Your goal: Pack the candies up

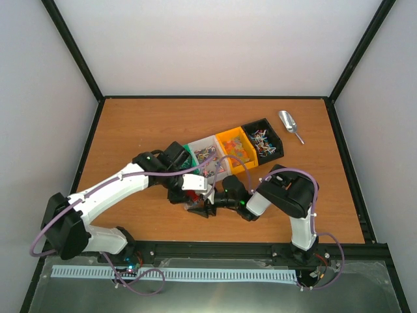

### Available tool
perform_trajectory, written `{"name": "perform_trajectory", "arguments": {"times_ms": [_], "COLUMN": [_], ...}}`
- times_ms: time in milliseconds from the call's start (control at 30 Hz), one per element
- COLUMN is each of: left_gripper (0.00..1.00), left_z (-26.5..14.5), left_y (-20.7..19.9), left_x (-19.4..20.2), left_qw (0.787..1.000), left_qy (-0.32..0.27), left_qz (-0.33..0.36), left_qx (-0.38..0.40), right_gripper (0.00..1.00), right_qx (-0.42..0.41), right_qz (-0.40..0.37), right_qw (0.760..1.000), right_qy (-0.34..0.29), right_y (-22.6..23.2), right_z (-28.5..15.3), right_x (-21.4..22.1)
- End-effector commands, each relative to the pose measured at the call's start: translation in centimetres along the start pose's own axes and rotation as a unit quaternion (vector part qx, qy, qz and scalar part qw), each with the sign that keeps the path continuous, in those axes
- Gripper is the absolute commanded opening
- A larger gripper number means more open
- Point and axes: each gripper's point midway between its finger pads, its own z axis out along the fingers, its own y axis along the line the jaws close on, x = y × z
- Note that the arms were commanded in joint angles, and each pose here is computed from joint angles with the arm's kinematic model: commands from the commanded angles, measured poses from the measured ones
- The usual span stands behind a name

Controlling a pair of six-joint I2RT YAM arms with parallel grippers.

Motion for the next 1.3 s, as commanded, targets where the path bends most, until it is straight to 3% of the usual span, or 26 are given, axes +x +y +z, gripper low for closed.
{"name": "perform_trajectory", "arguments": {"times_ms": [0,100,233,400,533,900,1133,1267], "left_gripper": [0.54,0.58,0.81,0.91,0.91,0.85,0.76,0.64], "left_z": [-0.4,-0.8,-1.9,-2.2,-1.9,-0.9,-0.6,-0.6], "left_y": [-5.4,-3.6,-1.4,-0.3,0.2,0.8,1.9,1.6], "left_x": [0.5,-0.8,-2.5,-2.1,-0.5,-0.8,-0.7,-1.0], "left_qw": [0.978,0.984,0.995,0.994,0.988,0.982,0.981,0.982], "left_qy": [0.002,-0.011,-0.046,-0.067,-0.055,-0.045,-0.033,-0.036], "left_qz": [0.152,0.131,0.034,-0.084,-0.141,-0.17,-0.168,-0.162], "left_qx": [0.143,0.118,0.079,0.013,-0.03,-0.072,-0.094,-0.085], "right_gripper": [0.22,0.21,0.21,0.22,0.21,0.22,0.22,0.22], "right_qx": [-0.01,-0.009,-0.007,-0.002,0.0,0.005,0.003,0.002], "right_qz": [0.036,0.037,0.037,0.041,0.044,0.047,0.049,0.049], "right_qw": [0.997,0.997,0.997,0.997,0.997,0.996,0.996,0.996], "right_qy": [0.072,0.072,0.07,0.07,0.071,0.074,0.076,0.075], "right_y": [1.1,1.1,1.0,0.8,0.7,0.4,0.5,0.6], "right_z": [-0.3,-0.3,-0.3,-0.2,-0.2,-0.1,-0.1,-0.1], "right_x": [4.7,4.7,4.5,4.5,4.6,4.6,4.6,4.6]}}
